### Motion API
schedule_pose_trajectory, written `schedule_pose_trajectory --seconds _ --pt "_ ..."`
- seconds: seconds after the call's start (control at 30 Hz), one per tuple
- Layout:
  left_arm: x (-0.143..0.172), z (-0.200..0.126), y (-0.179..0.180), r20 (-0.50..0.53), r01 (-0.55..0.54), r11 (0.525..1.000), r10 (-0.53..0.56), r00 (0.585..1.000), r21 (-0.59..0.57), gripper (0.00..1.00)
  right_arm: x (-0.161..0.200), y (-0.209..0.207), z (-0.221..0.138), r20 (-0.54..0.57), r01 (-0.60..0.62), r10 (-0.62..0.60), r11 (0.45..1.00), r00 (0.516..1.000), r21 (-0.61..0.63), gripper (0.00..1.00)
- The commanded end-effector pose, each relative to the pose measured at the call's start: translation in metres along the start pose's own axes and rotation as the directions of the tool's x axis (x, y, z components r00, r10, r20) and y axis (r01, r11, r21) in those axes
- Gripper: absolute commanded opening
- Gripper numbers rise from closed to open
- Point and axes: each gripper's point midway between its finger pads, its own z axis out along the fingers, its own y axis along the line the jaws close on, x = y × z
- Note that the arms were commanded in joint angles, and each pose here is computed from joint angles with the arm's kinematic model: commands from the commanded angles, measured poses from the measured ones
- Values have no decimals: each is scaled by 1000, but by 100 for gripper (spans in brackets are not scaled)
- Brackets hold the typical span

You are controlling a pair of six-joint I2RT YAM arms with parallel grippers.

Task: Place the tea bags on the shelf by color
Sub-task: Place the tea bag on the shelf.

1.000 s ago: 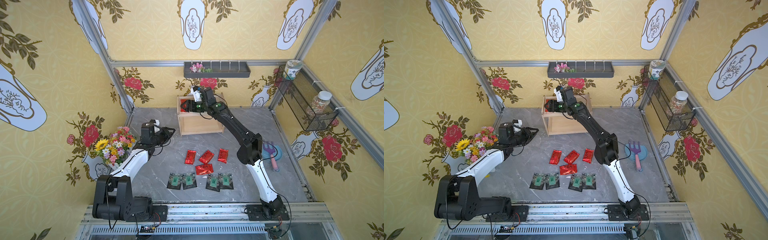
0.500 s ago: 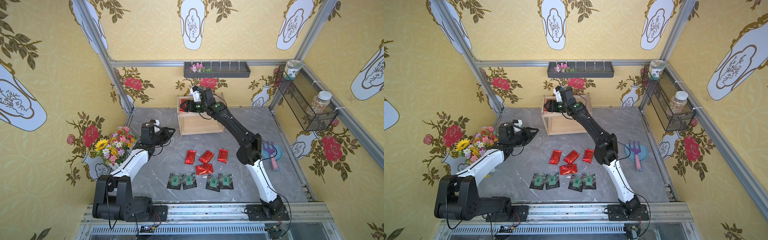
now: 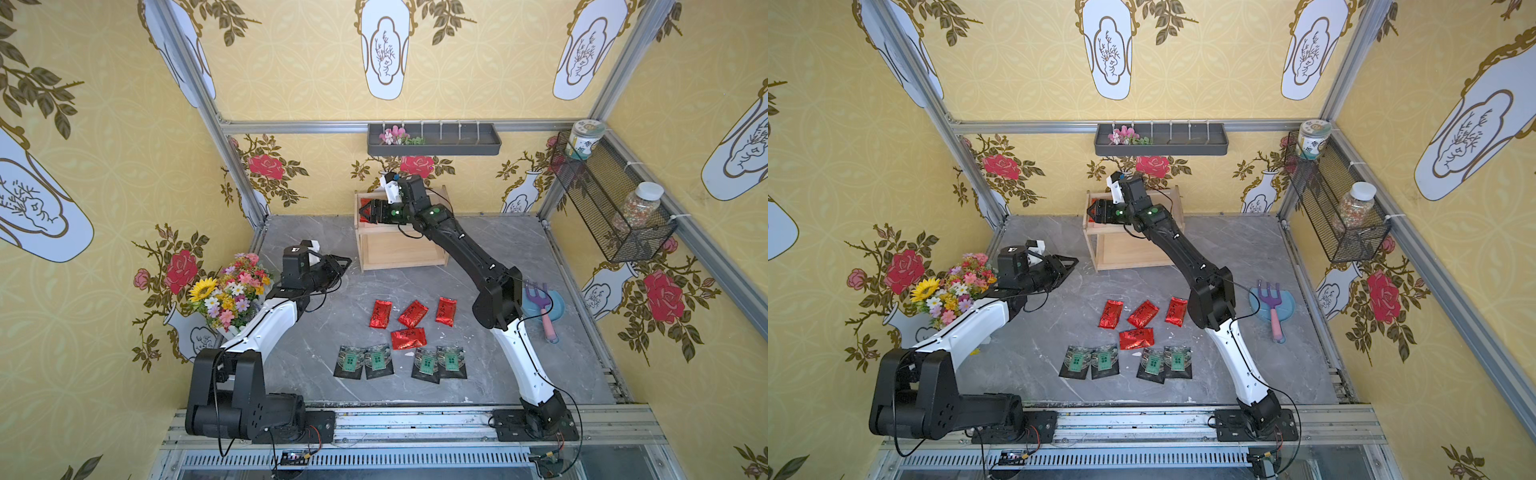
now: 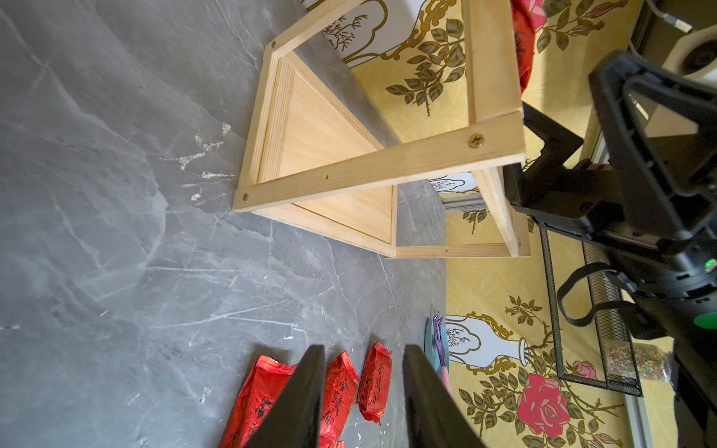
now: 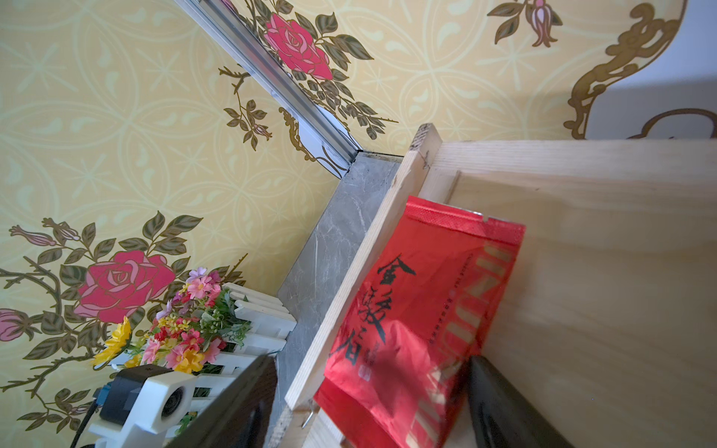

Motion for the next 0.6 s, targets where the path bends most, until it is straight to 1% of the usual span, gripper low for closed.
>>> schedule_pose_trajectory --seconds 0.0,0.27,0.4,0.57 --pt "-1 2 -3 -4 -12 1000 12 1000 15 39 -12 5 3 53 21 -19 999 998 -35 81" --pt "1 5 2 -10 3 1000 -3 1000 4 39 -15 4 -2 55 21 -19 999 998 -34 82" --pt "5 5 3 -11 -14 1000 14 1000 -11 40 -24 4 -19 72 38 -38 999 997 0 82" --pt "25 9 3 -28 -71 995 70 997 -66 41 -32 14 -51 101 76 -80 996 992 48 83"
